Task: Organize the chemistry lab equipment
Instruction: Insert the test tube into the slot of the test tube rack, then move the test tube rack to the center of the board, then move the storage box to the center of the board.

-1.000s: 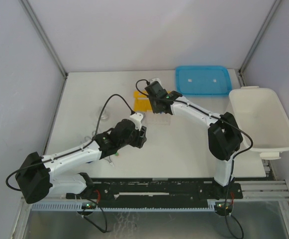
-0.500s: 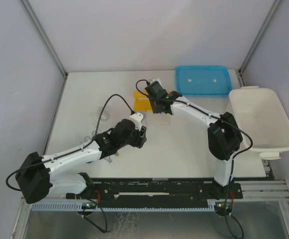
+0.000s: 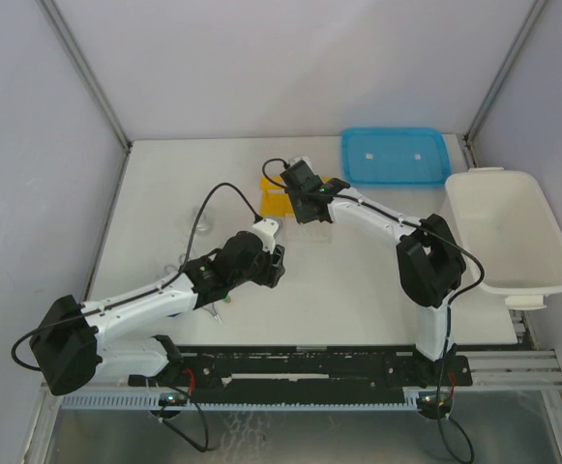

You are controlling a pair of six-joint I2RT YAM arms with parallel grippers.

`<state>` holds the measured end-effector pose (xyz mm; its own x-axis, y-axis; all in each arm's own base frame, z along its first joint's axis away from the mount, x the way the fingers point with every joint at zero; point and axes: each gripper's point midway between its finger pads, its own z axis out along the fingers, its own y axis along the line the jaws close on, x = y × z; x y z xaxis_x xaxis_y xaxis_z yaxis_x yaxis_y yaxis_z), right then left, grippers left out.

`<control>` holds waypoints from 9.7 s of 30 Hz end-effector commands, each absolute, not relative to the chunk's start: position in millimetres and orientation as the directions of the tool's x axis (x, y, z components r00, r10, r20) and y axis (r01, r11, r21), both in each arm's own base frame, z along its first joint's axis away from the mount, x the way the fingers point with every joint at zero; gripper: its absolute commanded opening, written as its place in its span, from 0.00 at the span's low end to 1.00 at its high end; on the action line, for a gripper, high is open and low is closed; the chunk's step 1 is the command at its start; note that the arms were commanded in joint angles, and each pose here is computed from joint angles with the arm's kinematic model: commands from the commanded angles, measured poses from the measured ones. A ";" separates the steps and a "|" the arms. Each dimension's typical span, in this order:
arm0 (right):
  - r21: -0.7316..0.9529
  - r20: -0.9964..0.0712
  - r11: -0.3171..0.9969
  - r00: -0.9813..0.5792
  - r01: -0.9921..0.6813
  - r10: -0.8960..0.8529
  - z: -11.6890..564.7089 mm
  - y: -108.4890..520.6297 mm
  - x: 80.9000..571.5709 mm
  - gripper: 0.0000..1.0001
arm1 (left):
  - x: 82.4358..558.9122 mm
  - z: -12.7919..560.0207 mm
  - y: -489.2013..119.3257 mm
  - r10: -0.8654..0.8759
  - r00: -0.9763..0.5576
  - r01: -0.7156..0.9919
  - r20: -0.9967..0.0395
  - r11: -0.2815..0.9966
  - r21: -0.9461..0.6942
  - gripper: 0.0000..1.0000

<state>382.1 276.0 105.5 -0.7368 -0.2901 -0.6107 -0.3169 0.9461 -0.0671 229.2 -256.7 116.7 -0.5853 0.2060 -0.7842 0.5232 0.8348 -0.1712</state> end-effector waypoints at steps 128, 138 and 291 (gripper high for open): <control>0.161 -0.852 0.984 -0.514 -0.071 0.102 149.9 132.3 237.7 0.22 | 449.8 44.6 -308.8 0.120 -0.744 0.358 -0.658 0.902 -0.241 0.00; 0.163 -0.846 0.984 -0.524 -0.076 0.100 146.8 135.2 238.1 0.22 | 475.6 60.1 -307.6 0.066 -0.758 0.326 -0.649 0.900 -0.290 0.02; -0.048 -0.876 0.762 -0.339 -0.646 -0.343 222.9 283.2 210.8 0.03 | 225.2 152.3 -198.6 0.076 -0.534 0.455 -0.842 0.865 -0.211 1.00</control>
<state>221.4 256.0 159.7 -0.4765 -0.4712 -0.7422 -0.5765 0.8049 -0.1408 219.0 -197.2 138.7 -0.5514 0.1175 -0.8259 0.4780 0.8559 -0.1973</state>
